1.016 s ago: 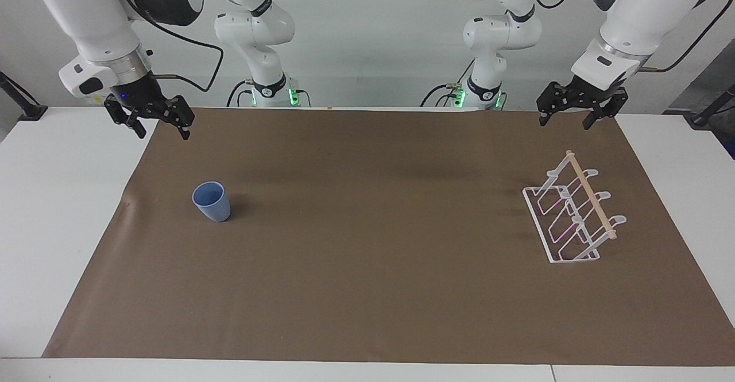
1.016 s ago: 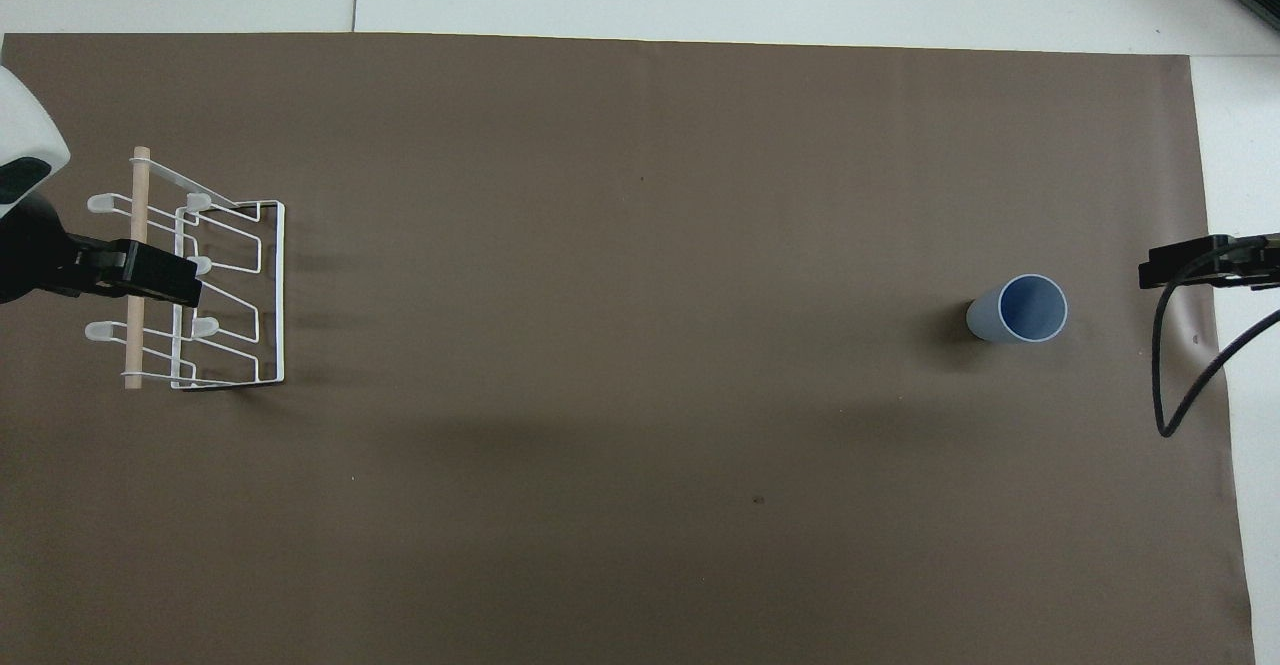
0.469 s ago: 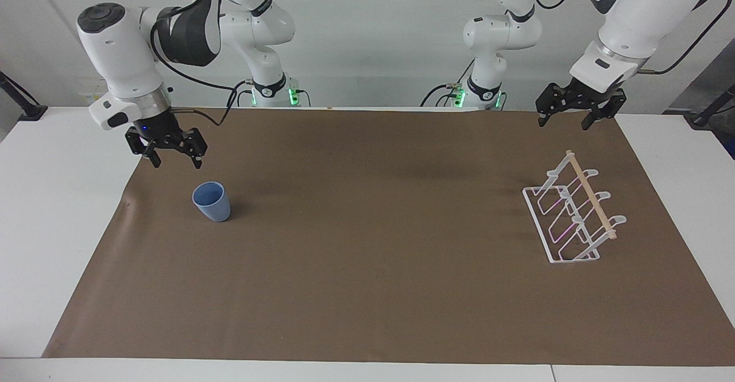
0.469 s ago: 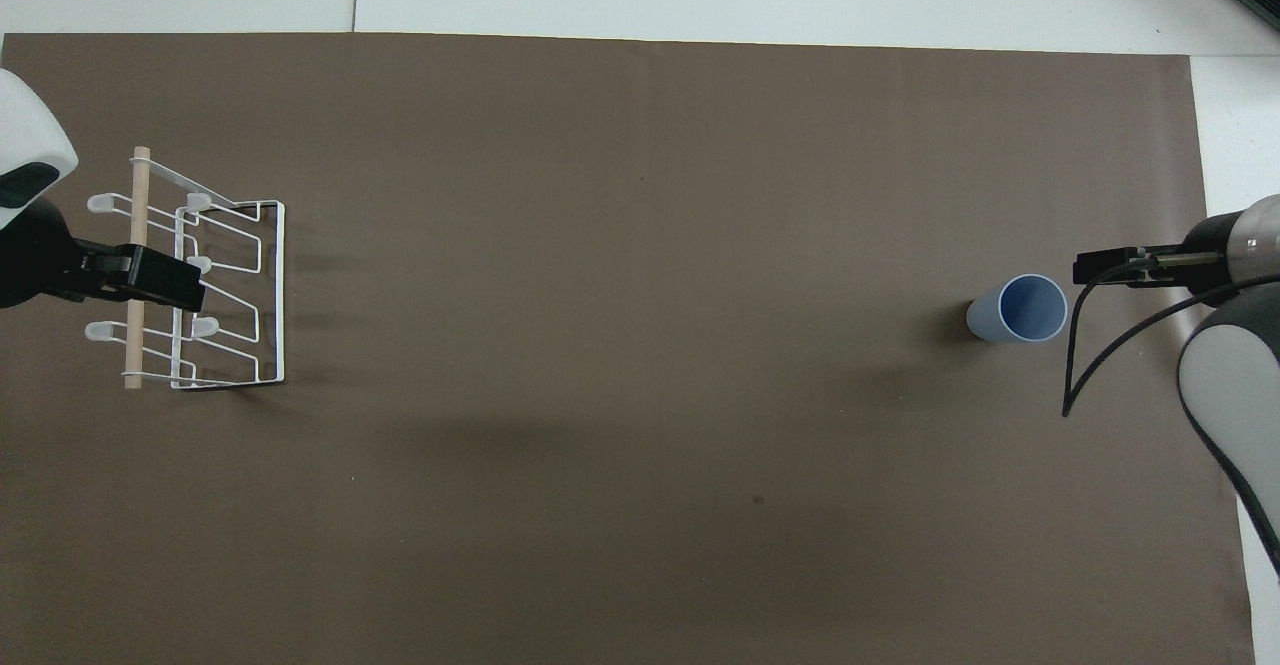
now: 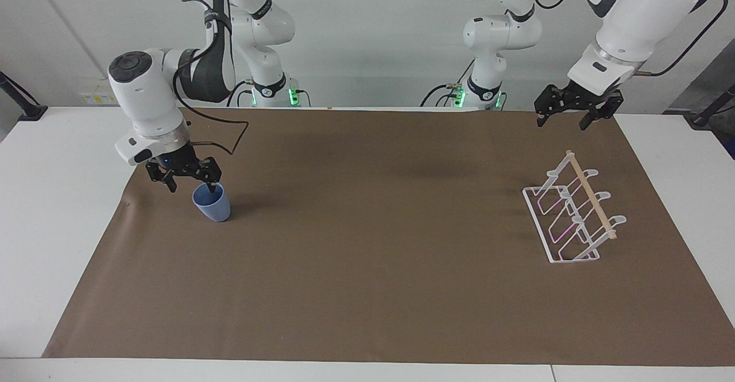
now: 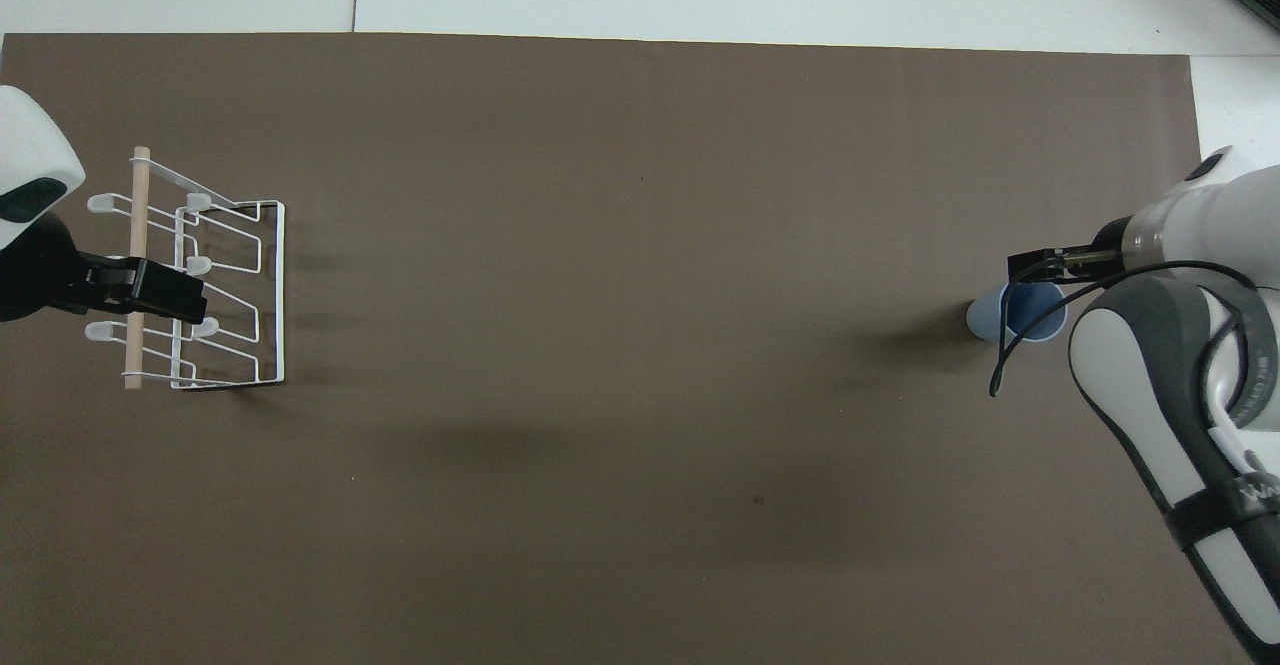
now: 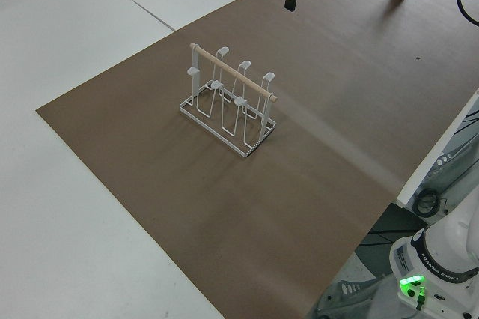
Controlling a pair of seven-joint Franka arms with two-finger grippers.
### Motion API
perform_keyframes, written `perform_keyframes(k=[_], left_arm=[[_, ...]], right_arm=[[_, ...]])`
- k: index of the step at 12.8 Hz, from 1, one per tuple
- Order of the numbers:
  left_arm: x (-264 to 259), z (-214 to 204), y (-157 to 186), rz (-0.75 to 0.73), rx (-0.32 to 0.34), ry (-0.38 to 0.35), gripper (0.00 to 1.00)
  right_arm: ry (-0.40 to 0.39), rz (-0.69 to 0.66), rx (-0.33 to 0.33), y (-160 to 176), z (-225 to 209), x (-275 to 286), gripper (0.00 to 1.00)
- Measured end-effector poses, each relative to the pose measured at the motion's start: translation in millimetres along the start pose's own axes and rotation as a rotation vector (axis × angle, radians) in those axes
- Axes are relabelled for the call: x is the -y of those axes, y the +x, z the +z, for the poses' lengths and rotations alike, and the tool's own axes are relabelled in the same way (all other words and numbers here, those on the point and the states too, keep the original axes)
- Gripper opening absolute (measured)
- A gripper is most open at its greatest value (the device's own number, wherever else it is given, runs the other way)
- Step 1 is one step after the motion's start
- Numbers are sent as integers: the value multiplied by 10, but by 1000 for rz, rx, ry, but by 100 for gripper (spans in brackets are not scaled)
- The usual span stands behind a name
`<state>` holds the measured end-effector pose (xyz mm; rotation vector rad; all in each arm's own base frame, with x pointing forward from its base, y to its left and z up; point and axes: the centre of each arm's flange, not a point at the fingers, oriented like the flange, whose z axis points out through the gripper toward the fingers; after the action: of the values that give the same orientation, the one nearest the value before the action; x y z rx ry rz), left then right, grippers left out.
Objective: Hang cup on cup holder
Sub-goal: 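Lower the right gripper onto the light blue cup and grasp its rim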
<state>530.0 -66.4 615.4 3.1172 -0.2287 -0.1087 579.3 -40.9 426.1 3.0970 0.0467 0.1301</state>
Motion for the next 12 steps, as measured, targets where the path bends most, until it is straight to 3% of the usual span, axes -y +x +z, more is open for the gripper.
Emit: perform_keyframes(k=[12], left_arm=[[7,56,-19,-2,-3,1,100]], right_arm=[[15,-46,81,-275,434,283,100]])
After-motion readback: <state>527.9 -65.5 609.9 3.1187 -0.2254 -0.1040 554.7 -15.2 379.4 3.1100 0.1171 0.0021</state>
